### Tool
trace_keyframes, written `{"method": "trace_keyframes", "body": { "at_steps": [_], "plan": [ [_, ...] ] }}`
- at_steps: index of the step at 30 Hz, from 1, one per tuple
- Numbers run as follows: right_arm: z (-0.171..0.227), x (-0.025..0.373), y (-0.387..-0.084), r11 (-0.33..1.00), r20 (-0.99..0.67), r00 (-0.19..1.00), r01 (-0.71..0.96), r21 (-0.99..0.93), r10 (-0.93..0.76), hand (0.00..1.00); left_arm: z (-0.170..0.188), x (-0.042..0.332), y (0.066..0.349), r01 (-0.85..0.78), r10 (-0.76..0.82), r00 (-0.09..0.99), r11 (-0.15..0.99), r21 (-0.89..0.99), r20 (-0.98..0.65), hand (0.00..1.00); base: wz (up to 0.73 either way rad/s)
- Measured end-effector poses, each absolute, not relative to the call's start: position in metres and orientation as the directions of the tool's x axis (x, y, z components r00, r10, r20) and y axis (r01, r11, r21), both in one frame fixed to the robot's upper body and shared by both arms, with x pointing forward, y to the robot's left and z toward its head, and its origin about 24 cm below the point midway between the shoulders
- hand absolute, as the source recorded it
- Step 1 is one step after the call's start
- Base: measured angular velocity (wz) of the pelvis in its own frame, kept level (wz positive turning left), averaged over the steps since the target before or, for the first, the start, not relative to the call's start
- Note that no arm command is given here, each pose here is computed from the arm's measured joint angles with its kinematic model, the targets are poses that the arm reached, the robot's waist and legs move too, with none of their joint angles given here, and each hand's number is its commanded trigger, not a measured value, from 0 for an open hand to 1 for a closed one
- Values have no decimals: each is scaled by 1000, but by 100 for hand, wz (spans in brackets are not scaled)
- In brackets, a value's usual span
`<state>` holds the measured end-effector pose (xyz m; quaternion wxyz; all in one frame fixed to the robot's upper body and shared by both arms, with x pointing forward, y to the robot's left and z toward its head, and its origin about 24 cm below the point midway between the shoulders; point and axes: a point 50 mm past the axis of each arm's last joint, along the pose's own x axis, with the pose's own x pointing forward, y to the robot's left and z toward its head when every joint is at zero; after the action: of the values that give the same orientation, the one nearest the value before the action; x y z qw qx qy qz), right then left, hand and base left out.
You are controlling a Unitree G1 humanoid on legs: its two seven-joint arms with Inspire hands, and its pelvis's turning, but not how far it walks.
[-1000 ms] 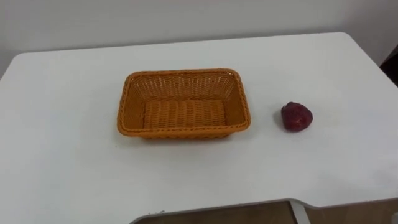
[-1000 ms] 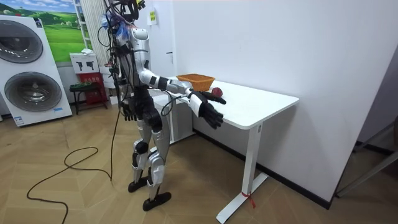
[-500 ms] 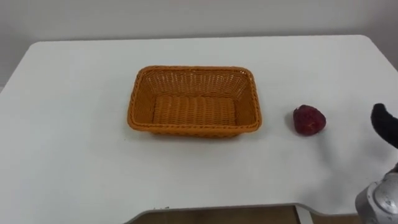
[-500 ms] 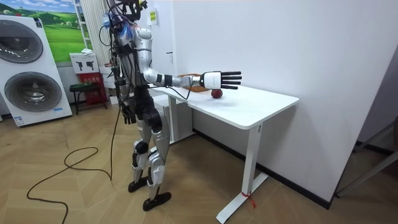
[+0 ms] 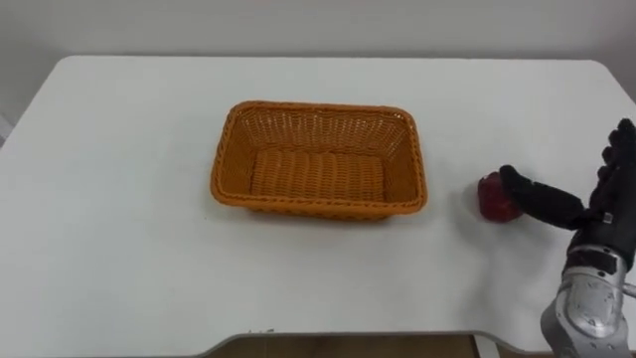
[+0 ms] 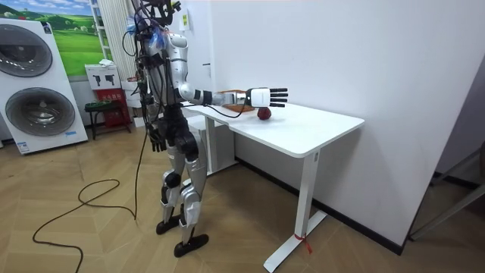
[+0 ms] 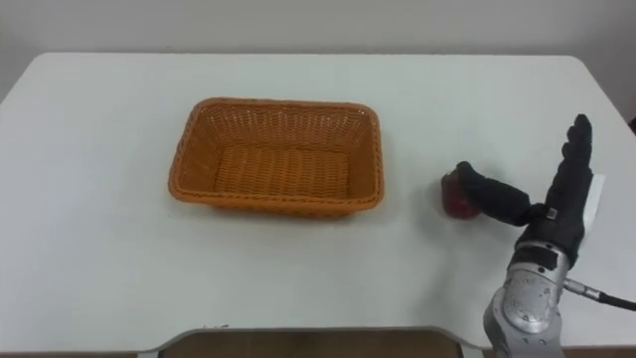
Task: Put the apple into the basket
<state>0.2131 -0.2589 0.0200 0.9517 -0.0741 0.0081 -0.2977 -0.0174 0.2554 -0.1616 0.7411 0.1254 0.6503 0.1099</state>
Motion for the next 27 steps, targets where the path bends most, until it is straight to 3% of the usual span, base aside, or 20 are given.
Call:
{"method": "trace_keyframes", "body": {
  "at_steps": [27],
  "plan": [
    [-20, 222, -270, 899, -207, 894, 335, -283, -398, 0, -162, -17, 254, 78, 251, 111, 962, 260, -962, 0, 3]
  ]
}}
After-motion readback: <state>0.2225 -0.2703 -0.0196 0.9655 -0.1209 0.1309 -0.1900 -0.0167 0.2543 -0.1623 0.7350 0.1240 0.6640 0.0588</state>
